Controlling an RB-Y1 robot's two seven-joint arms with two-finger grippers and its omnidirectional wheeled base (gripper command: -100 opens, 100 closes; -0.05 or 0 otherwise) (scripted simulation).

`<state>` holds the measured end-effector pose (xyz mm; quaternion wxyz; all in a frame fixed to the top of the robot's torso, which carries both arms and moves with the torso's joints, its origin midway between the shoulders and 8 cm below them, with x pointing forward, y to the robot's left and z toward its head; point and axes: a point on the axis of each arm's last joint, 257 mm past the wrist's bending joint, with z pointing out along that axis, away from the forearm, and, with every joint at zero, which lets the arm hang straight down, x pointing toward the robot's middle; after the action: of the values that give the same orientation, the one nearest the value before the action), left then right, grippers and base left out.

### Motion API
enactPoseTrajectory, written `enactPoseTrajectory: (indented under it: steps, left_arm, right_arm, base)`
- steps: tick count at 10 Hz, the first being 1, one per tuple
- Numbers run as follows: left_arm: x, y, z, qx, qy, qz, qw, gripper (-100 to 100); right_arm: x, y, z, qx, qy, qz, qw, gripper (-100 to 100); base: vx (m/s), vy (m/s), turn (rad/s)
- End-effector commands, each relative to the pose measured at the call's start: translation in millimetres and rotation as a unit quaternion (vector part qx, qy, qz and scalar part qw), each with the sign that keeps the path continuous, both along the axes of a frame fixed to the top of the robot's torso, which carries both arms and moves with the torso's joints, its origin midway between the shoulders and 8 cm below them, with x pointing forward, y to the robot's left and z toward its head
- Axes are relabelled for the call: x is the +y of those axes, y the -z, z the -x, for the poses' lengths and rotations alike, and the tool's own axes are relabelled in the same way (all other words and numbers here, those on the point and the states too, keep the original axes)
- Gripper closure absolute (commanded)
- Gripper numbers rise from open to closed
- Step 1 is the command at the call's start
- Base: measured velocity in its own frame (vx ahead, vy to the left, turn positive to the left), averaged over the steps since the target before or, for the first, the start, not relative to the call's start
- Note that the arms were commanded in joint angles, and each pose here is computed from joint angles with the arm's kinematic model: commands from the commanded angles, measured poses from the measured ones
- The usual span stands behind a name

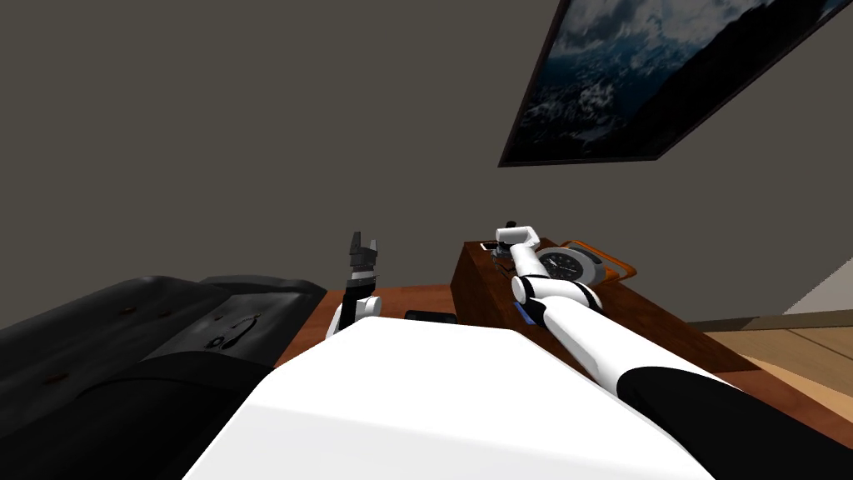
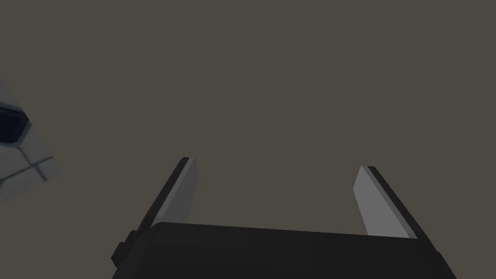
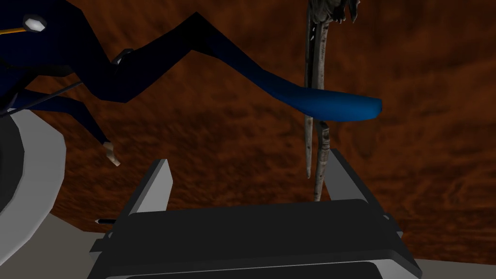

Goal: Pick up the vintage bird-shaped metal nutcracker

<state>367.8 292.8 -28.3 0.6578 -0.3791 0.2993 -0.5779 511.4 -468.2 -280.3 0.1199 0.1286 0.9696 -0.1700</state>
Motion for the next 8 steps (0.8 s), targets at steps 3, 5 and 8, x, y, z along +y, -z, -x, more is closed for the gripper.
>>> enactPoseTrajectory:
  steps: [3,5,8]
  left_arm:
    - [0.0,0,0,0.000,0.000,0.000,1.0000,0]
    - [0.0,0,0,0.000,0.000,0.000,1.0000,0]
    - [0.0,0,0,0.000,0.000,0.000,1.0000,0]
  right_arm:
    - [-4,6,9,0.000,0.003,-0.007,1.0000,-100]
    - [-12,10,20,0.004,0.006,-0.003,1.0000,-100]
    - [-14,17,32,0.011,0.006,-0.010,0.9999,-100]
  base:
    - [0.014,0.000,0.048]
    - [0.018,-0.001,0.066]
    - [0.015,-0.003,0.050]
